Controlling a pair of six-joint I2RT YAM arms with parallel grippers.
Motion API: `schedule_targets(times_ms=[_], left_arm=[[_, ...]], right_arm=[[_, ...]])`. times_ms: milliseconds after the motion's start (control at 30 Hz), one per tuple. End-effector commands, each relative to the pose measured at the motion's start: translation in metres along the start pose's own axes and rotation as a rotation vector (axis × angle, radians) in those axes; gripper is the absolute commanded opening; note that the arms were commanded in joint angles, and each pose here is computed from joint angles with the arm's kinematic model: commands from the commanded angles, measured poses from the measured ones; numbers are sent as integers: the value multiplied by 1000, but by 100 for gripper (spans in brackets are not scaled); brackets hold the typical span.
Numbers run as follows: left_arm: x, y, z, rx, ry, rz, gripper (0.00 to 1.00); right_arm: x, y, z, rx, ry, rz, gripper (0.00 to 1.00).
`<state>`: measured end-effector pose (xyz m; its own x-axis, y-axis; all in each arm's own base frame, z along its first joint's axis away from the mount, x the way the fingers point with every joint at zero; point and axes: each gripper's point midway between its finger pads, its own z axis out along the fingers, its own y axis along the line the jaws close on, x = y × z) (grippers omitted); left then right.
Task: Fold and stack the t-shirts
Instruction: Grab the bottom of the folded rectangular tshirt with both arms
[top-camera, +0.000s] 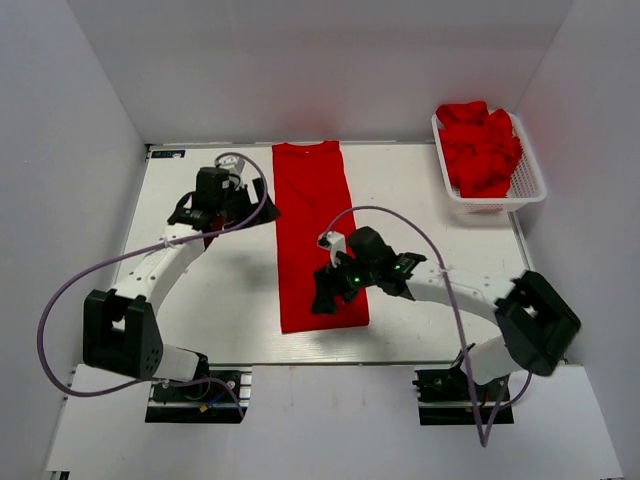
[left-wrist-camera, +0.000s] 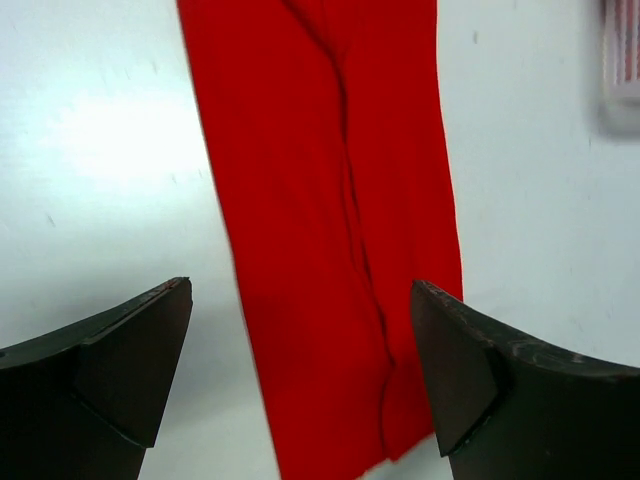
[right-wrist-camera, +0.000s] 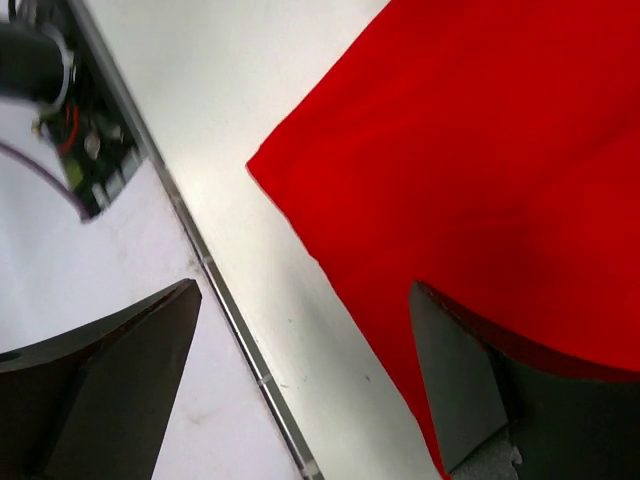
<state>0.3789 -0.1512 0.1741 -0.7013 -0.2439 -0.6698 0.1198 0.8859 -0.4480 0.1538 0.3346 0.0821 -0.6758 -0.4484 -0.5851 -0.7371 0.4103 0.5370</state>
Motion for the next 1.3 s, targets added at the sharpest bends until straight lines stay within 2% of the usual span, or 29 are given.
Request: schedule_targets(times_ms=[0,33,100,133,267,467,700,833,900,933,967,1000,1067,1100,1167,1200,1233,1267], left_arm=[[59,-3,-8,45,164,-44,100],[72,-2,-9,46,207,-48,100],[104,6,-10,8,286,-74,100],[119,-3,-13,47,329,-80,100],[181,-8,-23,79,481,-97,100],[248,12,-51,-59,670,-48,100],[274,9,-57,-80,735,-26,100],[287,7,-57,-68,762,-21,85],[295,5,-60,-73,789,-9,72],[297,9,-61,-93,797,-7,66],[300,13,-64,-122,807,0,62],[299,14,-63,-129,802,4,52],[303,15,-64,-141,800,-3,44],[301,13,-60,-128,785,-1,34],[301,14,-57,-140,777,-7,22],[297,13,-54,-148,767,-12,15],[297,12,-54,-148,766,-12,2],[293,10,-50,-143,747,-8,0]], right_arm=[[-13,-18,-31,205,-88,32,90],[-15,-25,-40,263,-113,63,90],[6,-36,-51,345,-81,149,90],[12,-54,-59,443,-88,181,90],[42,-77,-76,593,-55,371,90],[79,-82,-70,579,56,473,90],[91,-74,-59,490,96,507,90],[91,-76,-56,490,86,508,90],[91,-73,-53,468,91,512,88],[91,-74,-53,470,92,515,85],[94,-73,-52,468,101,520,74],[94,-74,-52,469,98,523,63],[95,-73,-50,461,95,527,44],[94,-72,-50,455,93,526,27],[95,-73,-50,456,88,529,15],[94,-73,-50,456,81,529,2],[91,-73,-50,450,70,519,0],[90,-73,-50,450,65,512,0]])
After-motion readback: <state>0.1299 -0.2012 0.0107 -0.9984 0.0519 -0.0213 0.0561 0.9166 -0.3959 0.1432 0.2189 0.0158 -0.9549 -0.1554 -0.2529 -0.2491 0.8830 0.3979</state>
